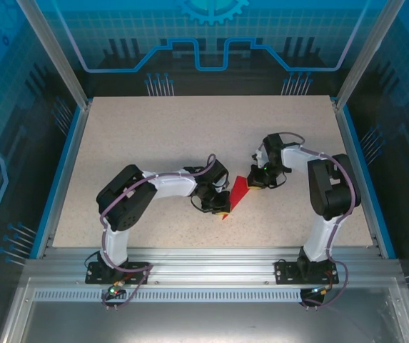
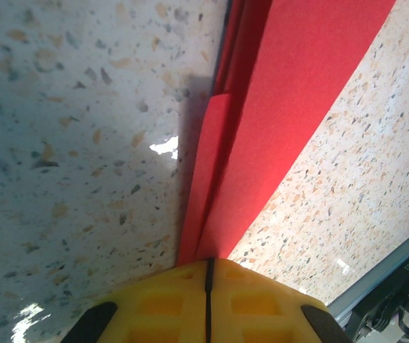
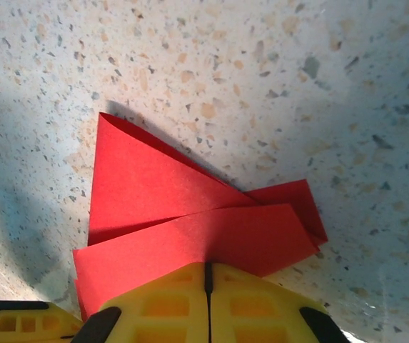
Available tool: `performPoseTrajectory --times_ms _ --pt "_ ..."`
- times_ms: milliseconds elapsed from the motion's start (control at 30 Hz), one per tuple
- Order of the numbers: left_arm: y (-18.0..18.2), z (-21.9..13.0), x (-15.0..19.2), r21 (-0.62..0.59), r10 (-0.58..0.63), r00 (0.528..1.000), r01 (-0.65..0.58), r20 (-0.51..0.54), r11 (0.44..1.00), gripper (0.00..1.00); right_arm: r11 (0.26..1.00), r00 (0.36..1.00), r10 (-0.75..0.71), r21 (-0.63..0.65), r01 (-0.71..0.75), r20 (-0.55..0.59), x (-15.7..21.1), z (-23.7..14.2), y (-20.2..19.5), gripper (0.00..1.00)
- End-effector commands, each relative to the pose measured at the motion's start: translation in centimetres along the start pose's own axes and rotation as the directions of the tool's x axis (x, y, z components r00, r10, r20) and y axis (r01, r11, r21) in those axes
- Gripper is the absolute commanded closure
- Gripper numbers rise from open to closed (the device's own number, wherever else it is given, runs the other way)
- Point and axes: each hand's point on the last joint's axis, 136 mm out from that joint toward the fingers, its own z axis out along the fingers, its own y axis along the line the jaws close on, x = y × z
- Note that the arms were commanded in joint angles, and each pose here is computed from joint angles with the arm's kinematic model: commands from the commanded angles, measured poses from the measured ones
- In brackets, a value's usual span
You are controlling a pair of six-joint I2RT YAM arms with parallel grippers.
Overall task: Fold a paper plane with a square sheet of paper (fold left side to right side)
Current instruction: Fold the wing for the fifth time at the center of the table.
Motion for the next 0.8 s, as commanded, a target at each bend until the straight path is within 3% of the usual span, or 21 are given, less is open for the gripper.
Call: performPoseTrajectory --times_ms 0,367,533,767 --pt "7.2 1.9 2.6 -0.255 -0.095 0.994 0.076 -0.062 0.964 0.91 1.000 1.000 0.015 0.008 -0.015 -0.026 -0.1 -0.2 -0.5 0.95" --pt "7.2 1.8 2.7 -0.260 -0.093 0.994 0.075 -0.060 0.963 0.91 0.984 0.994 0.107 -0.139 -0.107 -0.009 -0.9 -0.8 -0.9 0.95" --pt "7.2 1.7 2.6 -0.259 -0.094 0.994 0.076 -0.057 0.963 0.91 0.990 0.996 0.049 -0.136 -0.039 0.075 -1.1 -3.9 0.1 0.93" --pt "7.2 1.7 2.6 -0.261 -0.092 0.994 0.074 -0.057 0.963 0.91 0.968 0.997 0.041 -0.249 -0.024 0.065 2.0 -3.2 3.4 0.93"
